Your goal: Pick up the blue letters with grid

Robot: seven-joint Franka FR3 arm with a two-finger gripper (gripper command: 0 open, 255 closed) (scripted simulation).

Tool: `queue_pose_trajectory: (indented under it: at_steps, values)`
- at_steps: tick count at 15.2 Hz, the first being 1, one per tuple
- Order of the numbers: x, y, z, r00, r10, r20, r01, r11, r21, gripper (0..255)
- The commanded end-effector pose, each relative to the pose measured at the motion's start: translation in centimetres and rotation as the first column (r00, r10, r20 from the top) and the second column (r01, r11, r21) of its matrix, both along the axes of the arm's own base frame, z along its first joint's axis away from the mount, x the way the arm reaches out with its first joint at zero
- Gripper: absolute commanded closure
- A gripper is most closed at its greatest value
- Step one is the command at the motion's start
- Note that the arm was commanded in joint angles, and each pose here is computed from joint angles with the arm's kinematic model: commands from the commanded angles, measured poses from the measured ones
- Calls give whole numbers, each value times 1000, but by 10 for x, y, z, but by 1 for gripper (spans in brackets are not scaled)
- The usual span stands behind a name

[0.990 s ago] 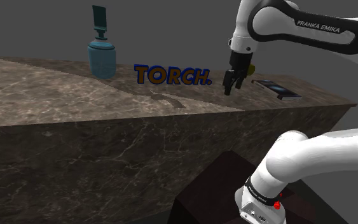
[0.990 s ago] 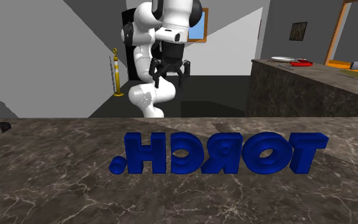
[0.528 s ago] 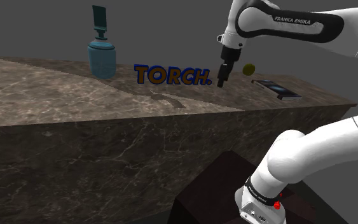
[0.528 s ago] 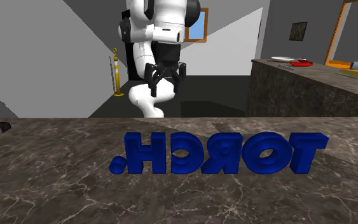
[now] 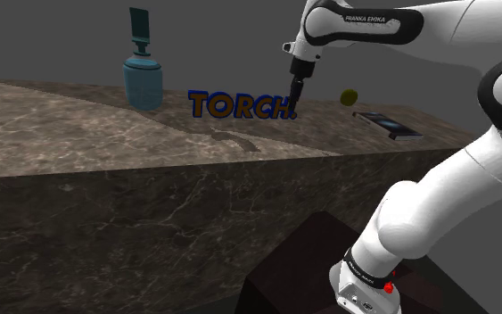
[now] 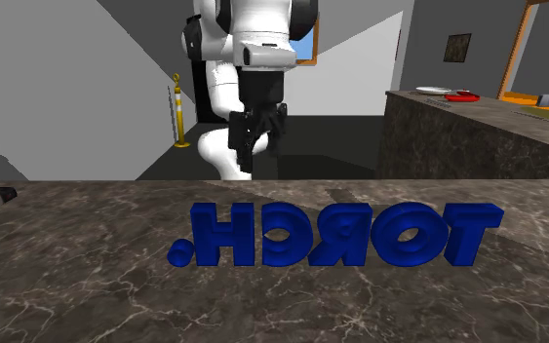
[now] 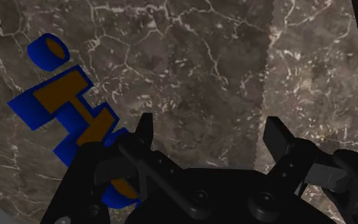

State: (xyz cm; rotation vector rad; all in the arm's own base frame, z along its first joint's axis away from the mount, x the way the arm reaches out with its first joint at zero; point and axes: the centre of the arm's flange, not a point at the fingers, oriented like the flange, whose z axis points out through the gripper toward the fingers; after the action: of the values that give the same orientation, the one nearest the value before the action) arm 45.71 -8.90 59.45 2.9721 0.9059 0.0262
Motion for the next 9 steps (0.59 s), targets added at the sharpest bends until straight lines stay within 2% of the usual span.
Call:
queue_pose_trajectory:
  at_steps: [1, 3, 5, 9]
  values:
    - [26, -1, 0, 996, 91, 12, -91, 996, 13, 0]
    - [51, -2, 1, 984, 174, 24, -175, 984, 25, 0]
    - [75, 0, 1, 966, 257, 38, -258, 965, 36, 0]
    - [124, 9, 4, 908, 414, 67, -418, 907, 55, 0]
